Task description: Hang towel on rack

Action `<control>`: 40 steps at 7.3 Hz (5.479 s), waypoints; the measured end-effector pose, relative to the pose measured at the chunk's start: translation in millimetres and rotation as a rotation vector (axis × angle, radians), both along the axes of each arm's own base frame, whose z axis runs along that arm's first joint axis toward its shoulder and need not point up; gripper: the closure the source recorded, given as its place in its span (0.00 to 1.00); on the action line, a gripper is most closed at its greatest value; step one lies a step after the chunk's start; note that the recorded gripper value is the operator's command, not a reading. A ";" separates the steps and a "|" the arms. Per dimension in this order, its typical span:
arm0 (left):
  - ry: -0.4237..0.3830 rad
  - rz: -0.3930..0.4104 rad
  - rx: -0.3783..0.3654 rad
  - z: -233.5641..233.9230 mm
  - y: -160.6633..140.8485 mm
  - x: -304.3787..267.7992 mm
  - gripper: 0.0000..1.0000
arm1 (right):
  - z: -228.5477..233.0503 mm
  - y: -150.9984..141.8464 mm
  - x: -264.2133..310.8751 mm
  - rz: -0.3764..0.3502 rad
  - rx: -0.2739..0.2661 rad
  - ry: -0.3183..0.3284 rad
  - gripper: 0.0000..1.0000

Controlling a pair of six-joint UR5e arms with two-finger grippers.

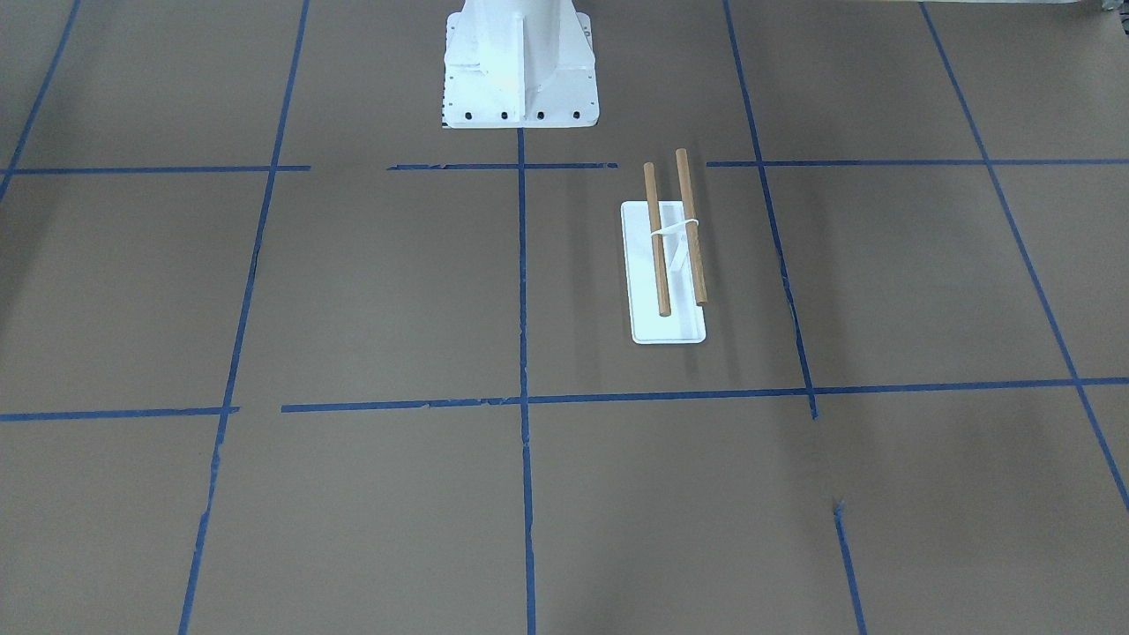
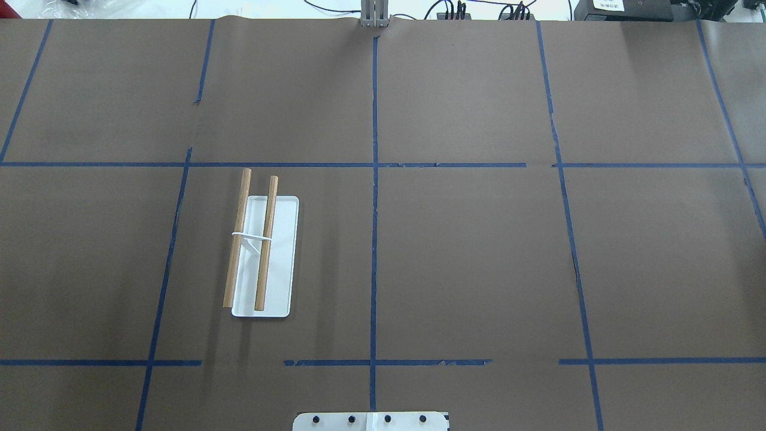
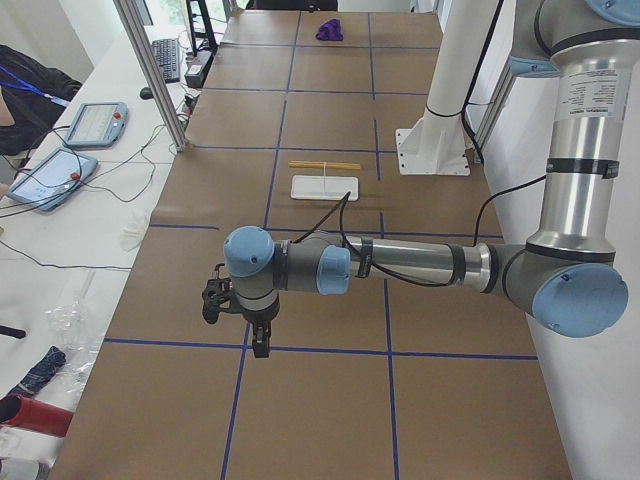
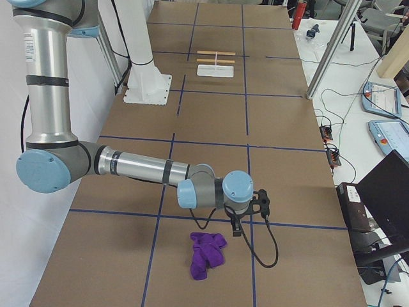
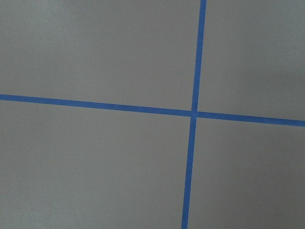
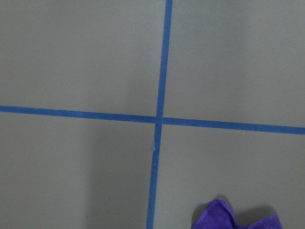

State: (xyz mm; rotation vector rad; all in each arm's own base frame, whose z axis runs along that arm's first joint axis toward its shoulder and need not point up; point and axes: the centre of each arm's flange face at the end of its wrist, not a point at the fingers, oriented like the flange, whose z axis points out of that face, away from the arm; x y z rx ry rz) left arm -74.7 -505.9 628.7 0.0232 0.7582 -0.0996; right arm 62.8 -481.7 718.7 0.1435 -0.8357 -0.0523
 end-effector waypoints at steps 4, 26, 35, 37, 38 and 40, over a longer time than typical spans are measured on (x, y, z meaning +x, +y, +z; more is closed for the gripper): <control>0.001 0.000 0.003 -1.5 -0.1 0.1 0.00 | 76.7 57.1 -30.9 -0.084 -0.001 0.067 0.00; 0.181 -0.135 0.345 -109.9 -19.2 69.6 0.00 | -268.1 -81.8 -89.9 0.193 0.212 -0.186 1.00; 0.407 0.041 0.600 -297.1 -84.0 333.2 0.00 | -474.3 -17.1 -365.0 0.073 0.365 -0.337 1.00; 0.539 -0.023 0.458 -348.1 -58.9 367.9 0.00 | -502.3 3.8 -412.4 0.077 0.407 -0.352 1.00; 0.616 -0.059 0.364 -377.0 -41.0 381.5 0.00 | -515.8 13.3 -433.5 0.082 0.426 -0.353 1.00; 0.737 -0.092 0.208 -431.1 -10.5 411.1 0.00 | -541.4 25.4 -463.3 0.083 0.440 -0.339 1.00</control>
